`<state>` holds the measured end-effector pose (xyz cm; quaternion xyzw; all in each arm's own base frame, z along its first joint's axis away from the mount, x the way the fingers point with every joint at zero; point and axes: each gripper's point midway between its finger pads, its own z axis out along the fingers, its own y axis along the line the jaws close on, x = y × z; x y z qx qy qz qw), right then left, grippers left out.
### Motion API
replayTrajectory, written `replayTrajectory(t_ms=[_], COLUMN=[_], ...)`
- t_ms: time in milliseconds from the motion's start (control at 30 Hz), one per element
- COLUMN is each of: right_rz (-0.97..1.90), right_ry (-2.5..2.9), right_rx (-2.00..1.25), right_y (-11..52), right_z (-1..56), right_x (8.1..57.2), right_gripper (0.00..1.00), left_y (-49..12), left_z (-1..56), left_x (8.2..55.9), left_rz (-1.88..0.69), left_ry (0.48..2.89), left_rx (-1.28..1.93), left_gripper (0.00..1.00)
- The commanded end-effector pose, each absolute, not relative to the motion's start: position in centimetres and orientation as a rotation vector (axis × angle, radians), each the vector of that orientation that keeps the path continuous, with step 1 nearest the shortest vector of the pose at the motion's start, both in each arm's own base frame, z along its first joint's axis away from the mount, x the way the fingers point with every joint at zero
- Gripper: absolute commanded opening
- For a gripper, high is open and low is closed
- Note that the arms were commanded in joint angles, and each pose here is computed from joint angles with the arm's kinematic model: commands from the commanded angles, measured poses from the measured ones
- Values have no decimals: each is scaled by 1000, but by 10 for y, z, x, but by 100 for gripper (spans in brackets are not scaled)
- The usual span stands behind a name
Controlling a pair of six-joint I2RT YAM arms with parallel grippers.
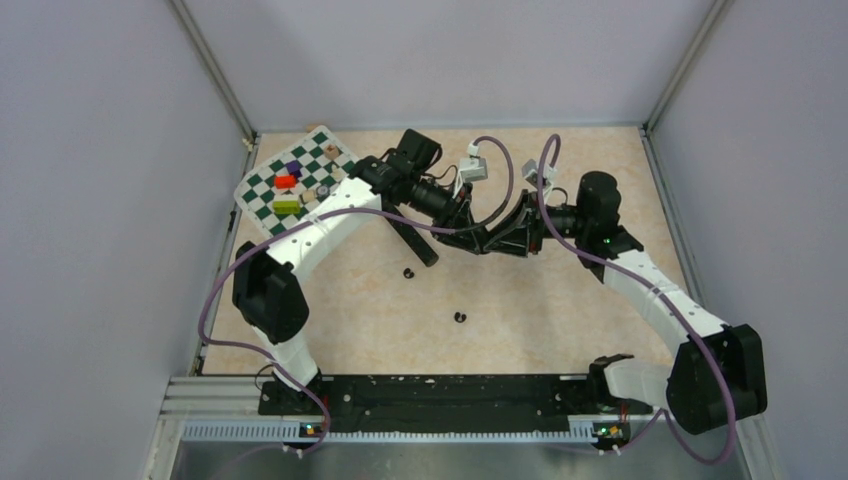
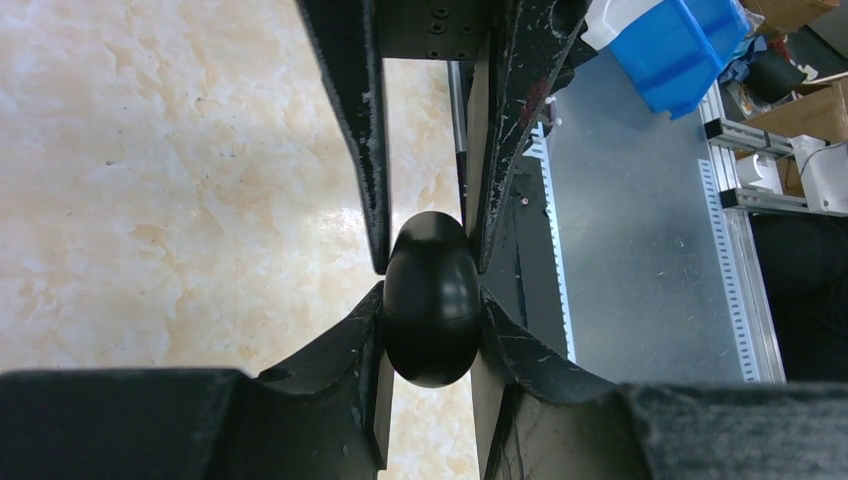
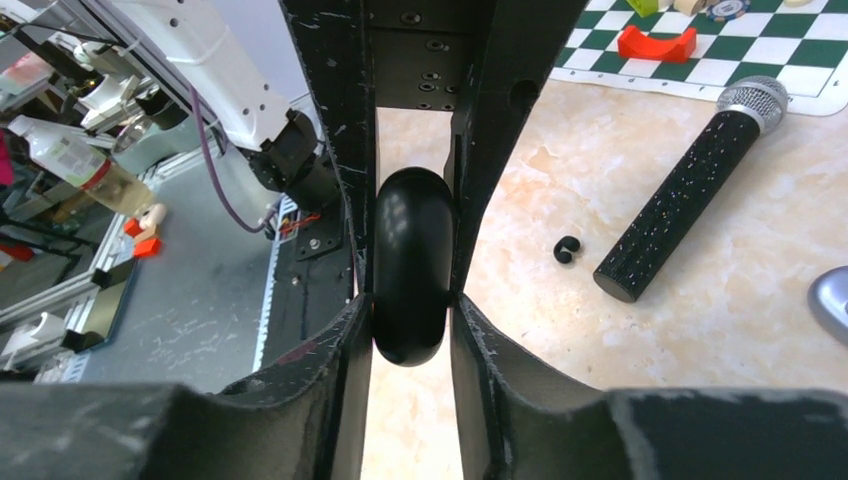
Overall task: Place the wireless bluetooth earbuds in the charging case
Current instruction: Open the charging case.
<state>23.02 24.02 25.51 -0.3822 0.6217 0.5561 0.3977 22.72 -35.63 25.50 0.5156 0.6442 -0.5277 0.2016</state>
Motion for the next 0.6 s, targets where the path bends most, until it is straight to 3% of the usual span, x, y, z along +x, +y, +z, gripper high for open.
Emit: replayTrajectory(t_ms=[0,133,567], right_rz=[1419,1449,1446], right_ry=[1546,1576,1605], right_rx=[-1001,-975,-890], right_y=[237,230,217], right_z=[265,261,266], right_x=[236,242,258], right_gripper=[38,45,48], left_y=[-356,-355,-354], left_z=[271,274,270], left_x=[218,215,213], left_rz=[-1506,-1516,-1525], left_ry=[1703,1680,1682], left_rx=[1469,1484,1496], left_gripper=[0,0,0])
